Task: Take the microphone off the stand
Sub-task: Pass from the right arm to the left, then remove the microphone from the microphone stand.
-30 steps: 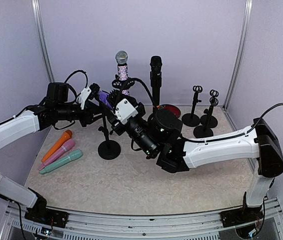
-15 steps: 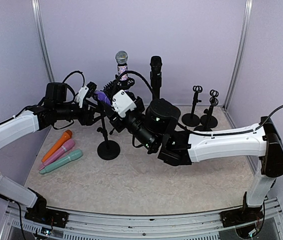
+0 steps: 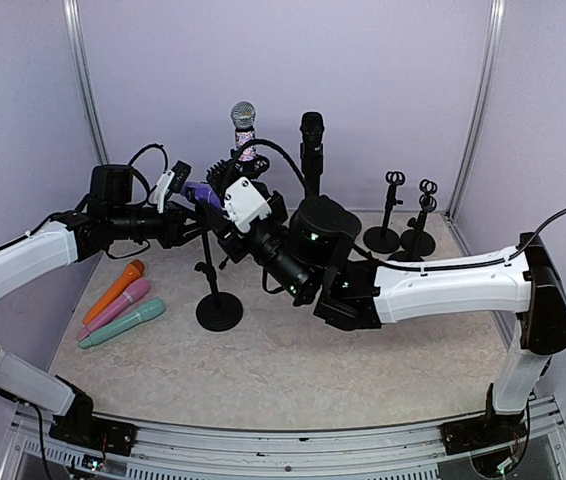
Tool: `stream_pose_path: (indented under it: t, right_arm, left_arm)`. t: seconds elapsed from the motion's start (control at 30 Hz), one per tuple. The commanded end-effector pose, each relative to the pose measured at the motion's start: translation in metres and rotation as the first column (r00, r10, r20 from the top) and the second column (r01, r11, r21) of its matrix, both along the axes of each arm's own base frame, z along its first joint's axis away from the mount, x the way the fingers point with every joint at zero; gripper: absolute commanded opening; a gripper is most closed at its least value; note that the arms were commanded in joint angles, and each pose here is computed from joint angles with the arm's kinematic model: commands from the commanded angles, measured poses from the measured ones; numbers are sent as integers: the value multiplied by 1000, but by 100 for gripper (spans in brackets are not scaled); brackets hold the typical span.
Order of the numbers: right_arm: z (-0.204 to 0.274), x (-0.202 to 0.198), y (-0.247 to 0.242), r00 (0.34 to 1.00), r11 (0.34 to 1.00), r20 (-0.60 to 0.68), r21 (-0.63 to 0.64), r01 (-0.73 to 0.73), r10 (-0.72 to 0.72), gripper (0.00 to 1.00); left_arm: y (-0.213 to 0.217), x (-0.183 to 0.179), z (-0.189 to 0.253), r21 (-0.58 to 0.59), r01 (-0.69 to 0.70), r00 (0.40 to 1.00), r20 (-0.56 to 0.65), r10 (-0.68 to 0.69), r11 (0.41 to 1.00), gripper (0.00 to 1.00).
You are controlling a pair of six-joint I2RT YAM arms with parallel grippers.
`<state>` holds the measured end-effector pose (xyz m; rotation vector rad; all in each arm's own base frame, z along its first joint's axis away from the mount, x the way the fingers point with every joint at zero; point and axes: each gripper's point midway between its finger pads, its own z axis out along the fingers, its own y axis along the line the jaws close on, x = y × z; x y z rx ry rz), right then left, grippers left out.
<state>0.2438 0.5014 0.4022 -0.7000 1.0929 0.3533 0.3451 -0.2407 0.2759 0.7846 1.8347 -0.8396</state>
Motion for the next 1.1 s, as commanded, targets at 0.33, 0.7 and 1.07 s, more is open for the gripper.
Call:
stream_pose_path:
  t: [0.33, 0.7, 1.07]
  right_arm:
    - [-16, -35, -14, 967, 969, 73, 24, -247, 244, 89]
    - [7, -35, 7, 930, 965, 264, -12, -262, 256, 81]
    - [1, -38, 30, 906, 954, 302, -74, -290, 299, 59]
  left_arm:
    - [-13, -40, 54, -71, 215, 975, 66, -211, 974, 10]
    - [-25, -85, 54, -88, 408, 913, 47, -405, 909, 10]
    - [-26, -95, 56, -92, 455, 890, 32, -454, 886, 10]
